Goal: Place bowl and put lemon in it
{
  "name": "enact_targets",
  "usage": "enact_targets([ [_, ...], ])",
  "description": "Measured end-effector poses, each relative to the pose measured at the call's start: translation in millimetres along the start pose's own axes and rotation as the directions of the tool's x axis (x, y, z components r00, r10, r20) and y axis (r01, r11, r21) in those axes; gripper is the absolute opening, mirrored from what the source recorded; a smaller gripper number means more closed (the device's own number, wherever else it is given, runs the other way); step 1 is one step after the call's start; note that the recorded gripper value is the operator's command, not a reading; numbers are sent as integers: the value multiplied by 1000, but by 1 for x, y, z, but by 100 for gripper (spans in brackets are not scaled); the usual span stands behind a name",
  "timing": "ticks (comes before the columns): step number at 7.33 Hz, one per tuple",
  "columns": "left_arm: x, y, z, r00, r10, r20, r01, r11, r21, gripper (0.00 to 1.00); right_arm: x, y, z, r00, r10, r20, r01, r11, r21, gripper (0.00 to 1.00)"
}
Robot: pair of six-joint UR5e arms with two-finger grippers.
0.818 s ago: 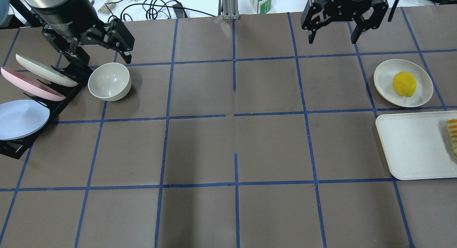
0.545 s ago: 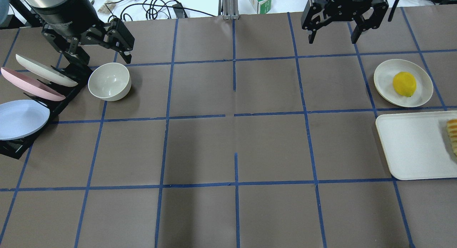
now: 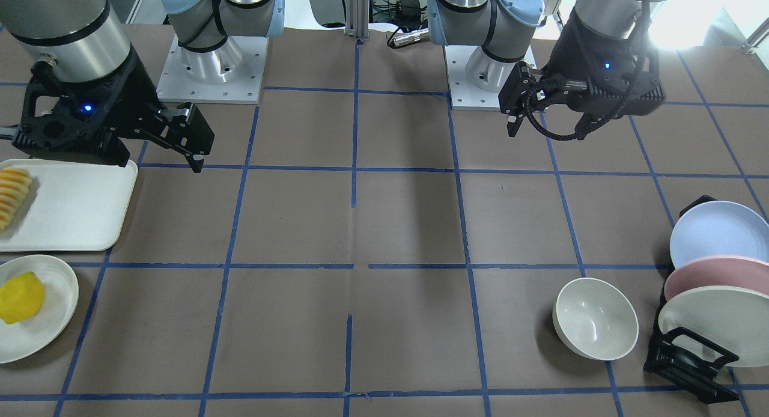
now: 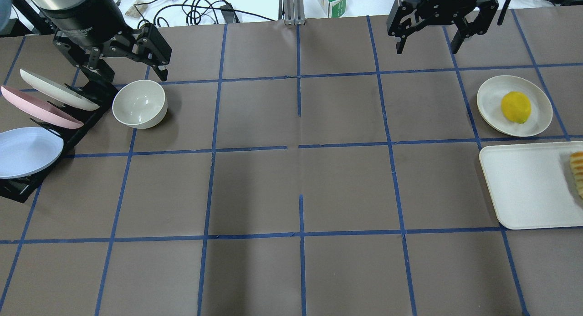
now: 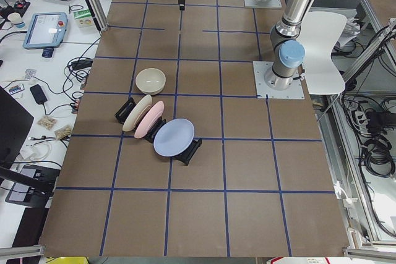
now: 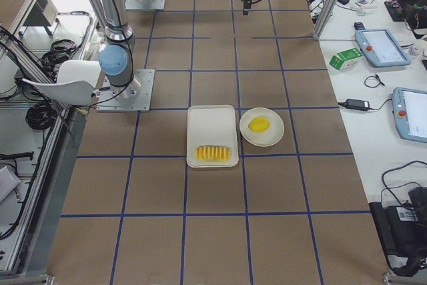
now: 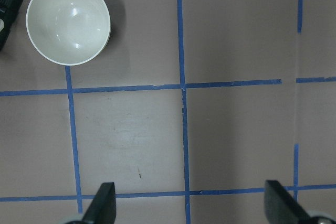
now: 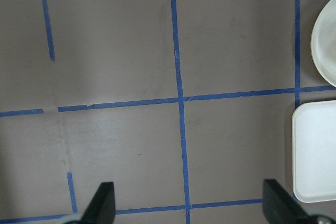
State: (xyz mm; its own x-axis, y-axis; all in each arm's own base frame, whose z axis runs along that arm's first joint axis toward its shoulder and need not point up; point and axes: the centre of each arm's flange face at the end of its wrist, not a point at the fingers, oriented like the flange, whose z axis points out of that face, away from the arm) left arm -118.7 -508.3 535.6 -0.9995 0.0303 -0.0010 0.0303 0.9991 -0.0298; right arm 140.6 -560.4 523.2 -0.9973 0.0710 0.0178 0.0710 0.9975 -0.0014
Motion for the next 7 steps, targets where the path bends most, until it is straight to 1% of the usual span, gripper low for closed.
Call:
enact_targets([
  [1, 0, 1, 0, 1000, 0, 3, 0, 1000, -1, 100, 9, -10, -1, 1000, 15, -4, -15, 1000, 3, 100],
  [3, -6, 1, 4, 1000, 7, 3, -7, 1000, -6, 100, 43, -44, 7, 997, 73, -7, -73, 997, -6, 100],
  [4, -27, -5, 10, 1000, 25, -2, -25, 1000, -18, 100, 63, -59, 17, 995, 101, -14, -101, 995, -18, 100],
  [5, -70, -17, 28, 999, 33, -13, -34, 998, -45, 100, 87, -74, 32, 992, 123, -26, -124, 992, -37, 100],
  [6, -118, -30, 54, 999, 36, -32, -38, 997, -67, 100, 119, -91, 56, 992, 125, -30, -127, 989, -69, 100],
  [7, -152, -48, 86, 998, 43, -43, -46, 997, -67, 100, 153, -105, 79, 994, 106, -26, -108, 990, -95, 100],
])
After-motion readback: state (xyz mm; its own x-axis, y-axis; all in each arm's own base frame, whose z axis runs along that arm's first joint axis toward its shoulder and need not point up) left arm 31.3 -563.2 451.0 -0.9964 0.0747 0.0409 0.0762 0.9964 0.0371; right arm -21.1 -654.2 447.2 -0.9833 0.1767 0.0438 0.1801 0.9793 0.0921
